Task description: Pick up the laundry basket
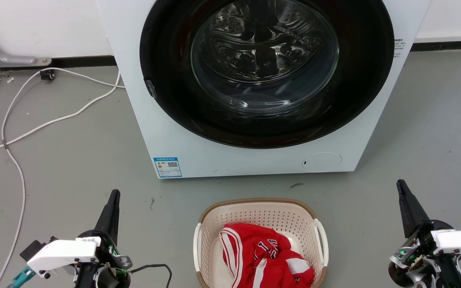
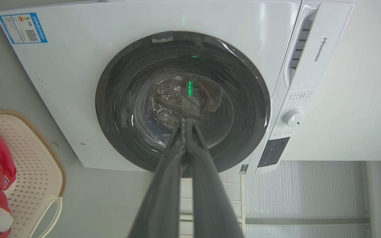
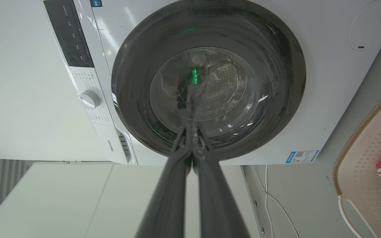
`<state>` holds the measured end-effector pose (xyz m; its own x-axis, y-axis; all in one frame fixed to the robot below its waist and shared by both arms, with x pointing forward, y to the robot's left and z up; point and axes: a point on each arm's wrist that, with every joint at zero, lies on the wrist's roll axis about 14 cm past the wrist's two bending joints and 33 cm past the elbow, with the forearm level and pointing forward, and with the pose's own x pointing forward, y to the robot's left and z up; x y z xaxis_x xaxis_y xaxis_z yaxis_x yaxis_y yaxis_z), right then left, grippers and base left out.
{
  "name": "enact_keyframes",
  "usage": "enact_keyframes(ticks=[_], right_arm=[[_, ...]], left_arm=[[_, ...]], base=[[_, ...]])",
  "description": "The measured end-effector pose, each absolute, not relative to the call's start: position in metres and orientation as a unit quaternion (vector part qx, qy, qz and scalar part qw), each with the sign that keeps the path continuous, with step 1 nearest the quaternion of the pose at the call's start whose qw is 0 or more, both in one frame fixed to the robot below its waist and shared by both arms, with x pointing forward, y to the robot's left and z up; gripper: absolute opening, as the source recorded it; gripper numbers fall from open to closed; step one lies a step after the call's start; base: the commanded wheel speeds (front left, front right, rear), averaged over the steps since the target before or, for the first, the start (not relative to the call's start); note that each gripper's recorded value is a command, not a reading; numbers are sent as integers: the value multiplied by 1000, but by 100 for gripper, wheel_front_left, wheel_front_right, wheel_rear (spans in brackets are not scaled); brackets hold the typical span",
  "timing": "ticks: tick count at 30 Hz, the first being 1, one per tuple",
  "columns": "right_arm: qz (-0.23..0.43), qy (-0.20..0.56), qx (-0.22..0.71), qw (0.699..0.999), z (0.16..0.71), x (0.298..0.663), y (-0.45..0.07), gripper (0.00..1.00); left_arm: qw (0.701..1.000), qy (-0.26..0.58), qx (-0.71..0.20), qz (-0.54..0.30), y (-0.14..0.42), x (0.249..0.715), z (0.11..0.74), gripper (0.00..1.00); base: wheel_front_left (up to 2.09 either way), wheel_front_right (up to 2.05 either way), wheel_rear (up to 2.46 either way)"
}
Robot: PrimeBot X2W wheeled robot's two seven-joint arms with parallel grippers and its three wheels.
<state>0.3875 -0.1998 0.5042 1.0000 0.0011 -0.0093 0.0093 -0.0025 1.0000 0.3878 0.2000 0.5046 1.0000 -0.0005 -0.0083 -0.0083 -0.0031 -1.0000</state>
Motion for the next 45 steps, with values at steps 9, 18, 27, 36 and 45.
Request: enact_keyframes(ticks=[9, 18, 27, 36, 45], right_arm=[[-3, 4, 708, 706, 504, 388, -200, 0], [-28, 27, 709, 704, 481, 377, -200, 100], [-39, 19, 674, 737, 481, 375, -204, 100], [-27, 4, 594, 804, 496, 376, -204, 100], [-13, -11, 505, 863, 509, 375, -200, 100]], left_arm=[[706, 3, -708, 3, 200, 388, 505, 0], [703, 26, -710, 26, 199, 378, 483, 100], [731, 17, -681, 37, 203, 376, 483, 100], [786, 9, -617, 38, 203, 379, 494, 100], [840, 6, -541, 30, 195, 383, 506, 100]], base=[[0, 0, 0], [0, 0, 0], [0, 0, 0], [0, 0, 0], [0, 0, 0]])
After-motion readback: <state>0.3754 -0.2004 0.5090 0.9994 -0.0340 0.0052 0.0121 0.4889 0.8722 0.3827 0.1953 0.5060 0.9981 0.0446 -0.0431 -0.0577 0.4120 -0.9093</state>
